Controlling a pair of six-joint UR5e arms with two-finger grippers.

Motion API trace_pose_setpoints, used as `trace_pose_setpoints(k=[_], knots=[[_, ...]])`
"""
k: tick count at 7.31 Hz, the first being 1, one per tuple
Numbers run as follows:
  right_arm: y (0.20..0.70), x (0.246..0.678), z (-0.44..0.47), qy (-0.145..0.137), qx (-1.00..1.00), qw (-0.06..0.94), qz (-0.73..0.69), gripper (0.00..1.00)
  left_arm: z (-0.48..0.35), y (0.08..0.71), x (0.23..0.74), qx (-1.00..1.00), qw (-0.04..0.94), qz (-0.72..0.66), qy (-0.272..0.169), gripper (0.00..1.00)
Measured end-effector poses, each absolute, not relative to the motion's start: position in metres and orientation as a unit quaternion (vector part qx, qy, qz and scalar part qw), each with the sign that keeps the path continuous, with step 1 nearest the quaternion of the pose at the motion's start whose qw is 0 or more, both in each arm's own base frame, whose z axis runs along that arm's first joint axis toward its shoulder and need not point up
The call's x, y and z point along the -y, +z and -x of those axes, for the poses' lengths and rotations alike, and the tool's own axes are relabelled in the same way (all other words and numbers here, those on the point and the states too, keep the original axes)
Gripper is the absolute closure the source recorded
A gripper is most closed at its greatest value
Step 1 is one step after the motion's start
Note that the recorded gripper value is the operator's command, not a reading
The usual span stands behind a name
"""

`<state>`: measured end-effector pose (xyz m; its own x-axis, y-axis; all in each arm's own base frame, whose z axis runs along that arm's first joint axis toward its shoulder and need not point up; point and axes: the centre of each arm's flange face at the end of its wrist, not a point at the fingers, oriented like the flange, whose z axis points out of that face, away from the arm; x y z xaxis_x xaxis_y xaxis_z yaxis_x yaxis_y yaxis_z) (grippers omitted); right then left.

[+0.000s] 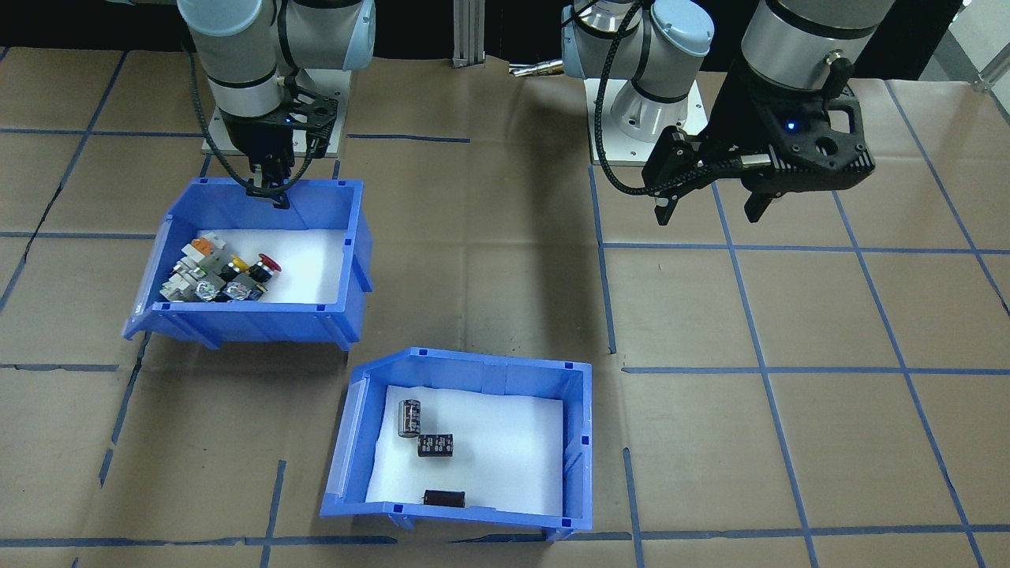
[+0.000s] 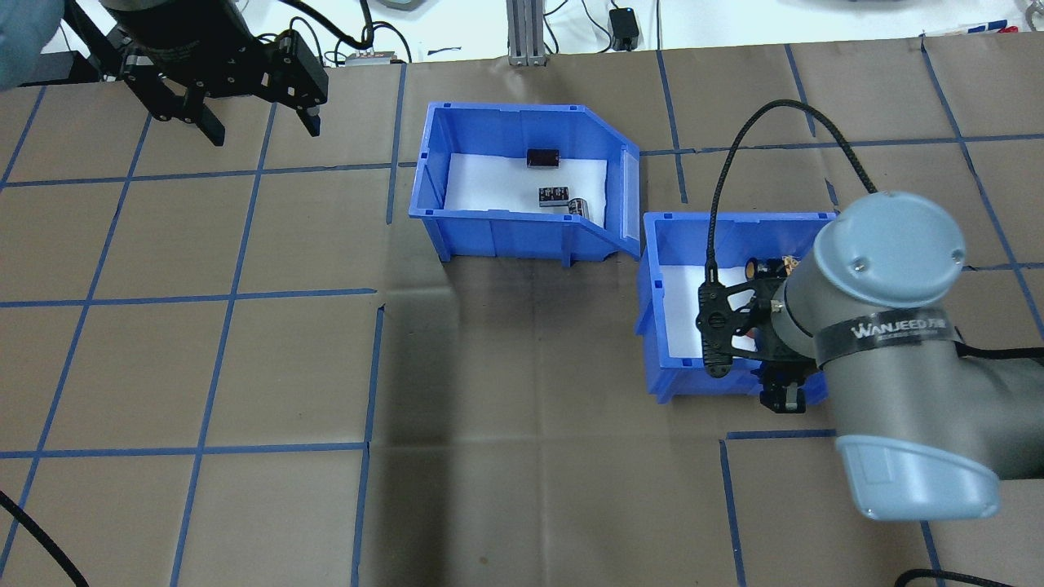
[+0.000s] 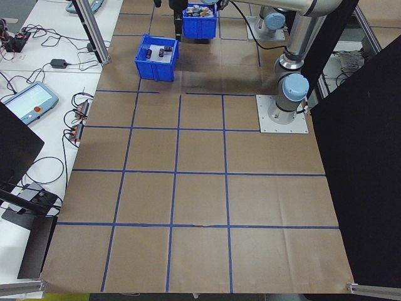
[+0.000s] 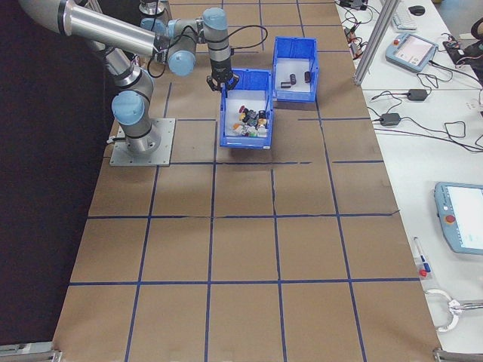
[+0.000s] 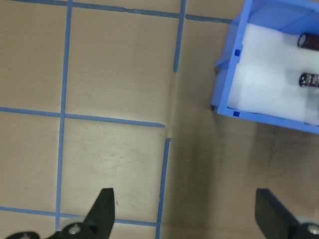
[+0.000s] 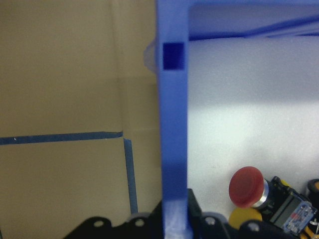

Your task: Place battery box in front

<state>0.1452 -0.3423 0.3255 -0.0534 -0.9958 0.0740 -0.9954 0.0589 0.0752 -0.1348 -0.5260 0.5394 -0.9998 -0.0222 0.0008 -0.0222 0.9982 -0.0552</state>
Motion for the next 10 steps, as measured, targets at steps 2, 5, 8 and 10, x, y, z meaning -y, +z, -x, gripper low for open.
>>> trace_pose_setpoints(k=[2, 5, 8, 10], knots=[[0.320, 0.321, -0.188, -0.002, 0.728, 0.055, -0.683, 1.00, 0.135, 0.540, 0.522, 0.998, -0.001, 0.060, 0.022, 0.00], [0.305, 0.296, -0.253, 0.001, 0.718, 0.068, -0.692, 1.00, 0.135, 0.536, 0.521, 0.993, -0.003, 0.113, 0.016, 0.00], [0.287, 0.285, -0.338, 0.002, 0.690, 0.082, -0.719, 1.00, 0.135, 0.535, 0.521, 0.993, -0.004, 0.116, 0.015, 0.00], [0.278, 0.287, -0.355, 0.001, 0.686, 0.084, -0.723, 1.00, 0.135, 0.534, 0.521, 0.993, -0.004, 0.116, 0.013, 0.00]])
